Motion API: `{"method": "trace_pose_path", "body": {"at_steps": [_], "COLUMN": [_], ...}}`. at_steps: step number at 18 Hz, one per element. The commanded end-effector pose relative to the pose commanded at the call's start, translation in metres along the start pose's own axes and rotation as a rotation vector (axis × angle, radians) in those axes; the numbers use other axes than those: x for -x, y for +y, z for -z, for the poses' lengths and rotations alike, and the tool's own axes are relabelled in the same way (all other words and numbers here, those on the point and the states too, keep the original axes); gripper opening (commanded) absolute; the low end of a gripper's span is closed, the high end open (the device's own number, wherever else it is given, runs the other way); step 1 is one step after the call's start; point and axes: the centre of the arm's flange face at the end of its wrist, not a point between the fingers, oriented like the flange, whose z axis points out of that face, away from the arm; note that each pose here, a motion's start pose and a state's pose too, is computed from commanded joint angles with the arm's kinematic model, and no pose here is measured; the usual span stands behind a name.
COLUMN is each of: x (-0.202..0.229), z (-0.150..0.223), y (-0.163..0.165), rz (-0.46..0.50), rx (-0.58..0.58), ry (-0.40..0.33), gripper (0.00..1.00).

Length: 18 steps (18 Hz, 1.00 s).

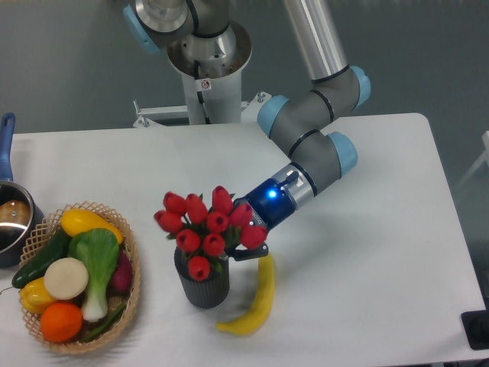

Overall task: Insert the flowers into the vase
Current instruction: 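Push the tulips further down into the vase and open the gripper, then lift the open gripper up away from the tulips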

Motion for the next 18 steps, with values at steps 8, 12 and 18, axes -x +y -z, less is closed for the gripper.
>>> {"method": "trace_pose_path", "body": {"at_steps": [8,12,18], "x": [0.000,0.000,0.004], "z": [0.000,0.000,0.007], "y": [-0.001,-0.004,-0.013], "rz": [-0.002,-0.005,-0.019], "rx": [-0.002,0.000,0.015], "ry": [0.000,-0.001,-0.012], "gripper": [0.85,0.93,0.99]}}
